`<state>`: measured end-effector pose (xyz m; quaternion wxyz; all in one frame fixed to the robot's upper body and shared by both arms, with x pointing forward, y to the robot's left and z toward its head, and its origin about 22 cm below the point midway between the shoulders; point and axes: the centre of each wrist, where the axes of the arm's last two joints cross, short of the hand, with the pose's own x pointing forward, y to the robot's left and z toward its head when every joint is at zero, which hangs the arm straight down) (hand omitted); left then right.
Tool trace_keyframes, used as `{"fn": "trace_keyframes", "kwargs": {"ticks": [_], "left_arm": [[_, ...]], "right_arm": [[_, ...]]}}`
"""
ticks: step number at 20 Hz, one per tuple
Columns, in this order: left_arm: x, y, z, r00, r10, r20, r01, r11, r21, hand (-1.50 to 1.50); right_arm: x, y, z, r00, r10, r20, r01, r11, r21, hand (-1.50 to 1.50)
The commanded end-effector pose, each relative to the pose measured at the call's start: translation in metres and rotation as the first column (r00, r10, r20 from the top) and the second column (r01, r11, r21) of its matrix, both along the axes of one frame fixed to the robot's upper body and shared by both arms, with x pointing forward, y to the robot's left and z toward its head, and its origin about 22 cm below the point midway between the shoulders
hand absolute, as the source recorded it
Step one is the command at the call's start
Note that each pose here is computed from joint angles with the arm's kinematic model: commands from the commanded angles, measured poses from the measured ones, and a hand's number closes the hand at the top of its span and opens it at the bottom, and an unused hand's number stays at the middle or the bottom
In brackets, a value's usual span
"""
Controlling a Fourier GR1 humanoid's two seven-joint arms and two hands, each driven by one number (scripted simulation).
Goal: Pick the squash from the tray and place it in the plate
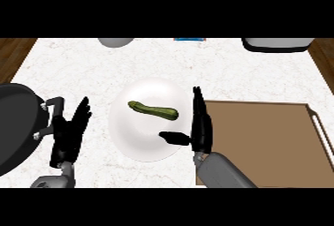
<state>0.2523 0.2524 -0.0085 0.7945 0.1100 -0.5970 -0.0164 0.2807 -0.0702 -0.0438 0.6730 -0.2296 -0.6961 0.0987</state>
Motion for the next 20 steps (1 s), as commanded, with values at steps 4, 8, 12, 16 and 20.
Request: {"fn": "trace_keyframes", "kwargs": {"ticks": [4, 8, 12, 16, 20], "left_arm": [[-0.019, -0.011, 0.000, 1.000, -0.006, 0.005, 0.006, 1.000, -0.008, 0.00], [-0.010, -0.005, -0.014, 1.000, 0.018, 0.017, -0.018, 1.000, 0.013, 0.00], [0.000, 0.009, -0.005, 1.000, 0.013, 0.007, -0.013, 1.000, 0.016, 0.00], [0.000, 0.007, 0.000, 0.999, 0.023, 0.022, -0.023, 1.000, 0.012, 0.00], [-0.011, 0.000, -0.004, 1.000, 0.008, 0.009, -0.008, 1.000, 0.004, 0.00]], "right_arm": [[-0.008, -0.030, -0.008, 0.997, -0.071, 0.016, 0.071, 0.997, -0.008, -1.50], [-0.025, -0.039, -0.010, 0.995, -0.087, 0.038, 0.088, 0.996, -0.010, -1.50], [-0.012, -0.063, -0.006, 0.988, -0.148, 0.037, 0.148, 0.989, 0.008, -1.50], [-0.011, -0.080, -0.013, 0.981, -0.190, 0.049, 0.190, 0.982, -0.009, -1.50], [-0.004, -0.082, -0.014, 0.978, -0.207, 0.017, 0.208, 0.978, -0.022, -1.50]]}}
